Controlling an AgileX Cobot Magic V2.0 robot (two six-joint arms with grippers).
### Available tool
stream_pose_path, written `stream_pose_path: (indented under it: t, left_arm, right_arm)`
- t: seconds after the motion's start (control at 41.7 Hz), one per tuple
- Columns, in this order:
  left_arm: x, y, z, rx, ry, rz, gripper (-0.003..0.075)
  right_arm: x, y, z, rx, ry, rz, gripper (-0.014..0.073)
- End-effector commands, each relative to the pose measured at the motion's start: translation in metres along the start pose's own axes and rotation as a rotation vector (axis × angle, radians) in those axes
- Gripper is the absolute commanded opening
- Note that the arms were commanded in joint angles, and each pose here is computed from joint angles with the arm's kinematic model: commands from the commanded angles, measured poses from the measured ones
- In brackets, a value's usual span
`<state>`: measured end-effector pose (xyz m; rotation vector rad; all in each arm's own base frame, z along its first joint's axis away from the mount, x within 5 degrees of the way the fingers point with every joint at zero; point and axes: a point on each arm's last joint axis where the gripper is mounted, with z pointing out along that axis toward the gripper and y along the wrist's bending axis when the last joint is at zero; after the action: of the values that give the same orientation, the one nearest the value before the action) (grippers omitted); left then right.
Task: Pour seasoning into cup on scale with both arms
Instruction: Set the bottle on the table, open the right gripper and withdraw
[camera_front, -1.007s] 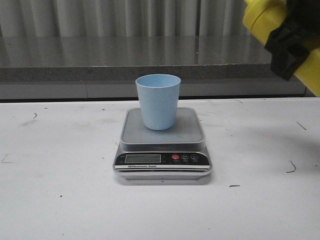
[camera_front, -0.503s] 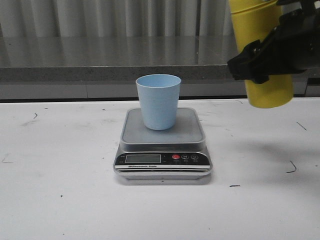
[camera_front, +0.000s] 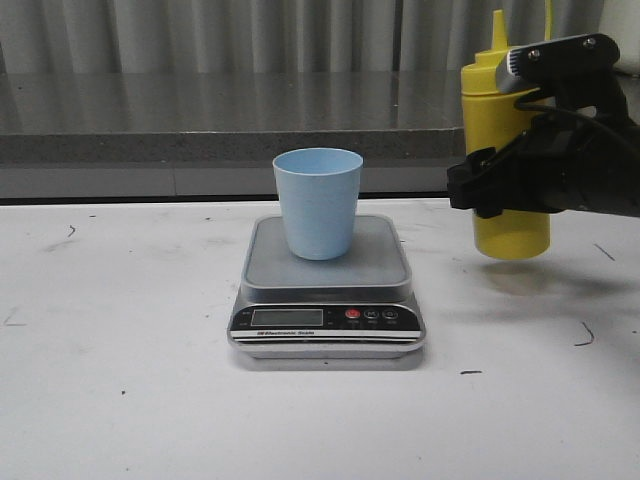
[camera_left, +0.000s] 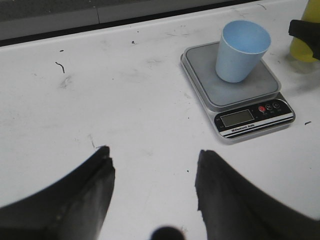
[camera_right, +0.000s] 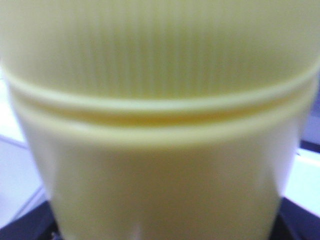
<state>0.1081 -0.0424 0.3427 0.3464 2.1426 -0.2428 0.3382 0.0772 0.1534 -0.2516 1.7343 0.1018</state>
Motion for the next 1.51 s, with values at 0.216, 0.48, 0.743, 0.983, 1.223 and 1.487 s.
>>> stream_pose_path:
  t: [0.216, 0.48, 0.743, 0.983, 1.223, 1.487]
  left_arm:
    - [-0.013, -0.001, -0.007, 0.011, -0.1, -0.015, 0.0369]
    - [-0.013, -0.001, -0.007, 0.011, -0.1, -0.015, 0.0369]
    - [-0.013, -0.001, -0.007, 0.011, -0.1, -0.015, 0.0369]
    - [-0.013, -0.001, -0.007, 0.011, -0.1, -0.015, 0.0369]
    - [-0.013, -0.001, -0.007, 0.011, -0.1, -0.015, 0.0369]
    - [-0.013, -0.001, -0.007, 0.011, -0.1, -0.015, 0.0369]
  right_arm:
    - [-0.016, -0.017, 0.016, 0.11, -0.178, 0.03, 0.0291]
    - [-0.012, -0.017, 0.017, 0.106, -0.147, 0.031, 0.0549]
    - [-0.011, -0.017, 0.014, 0.106, -0.129, 0.033, 0.0653]
    - [-0.008, -0.019, -0.011, 0.129, -0.096, 0.05, 0.0653]
    - [-0.011, -0.017, -0.049, 0.12, -0.061, 0.052, 0.0653]
    - [-0.037, -0.01, -0.08, 0.019, 0.346, 0.087, 0.0653]
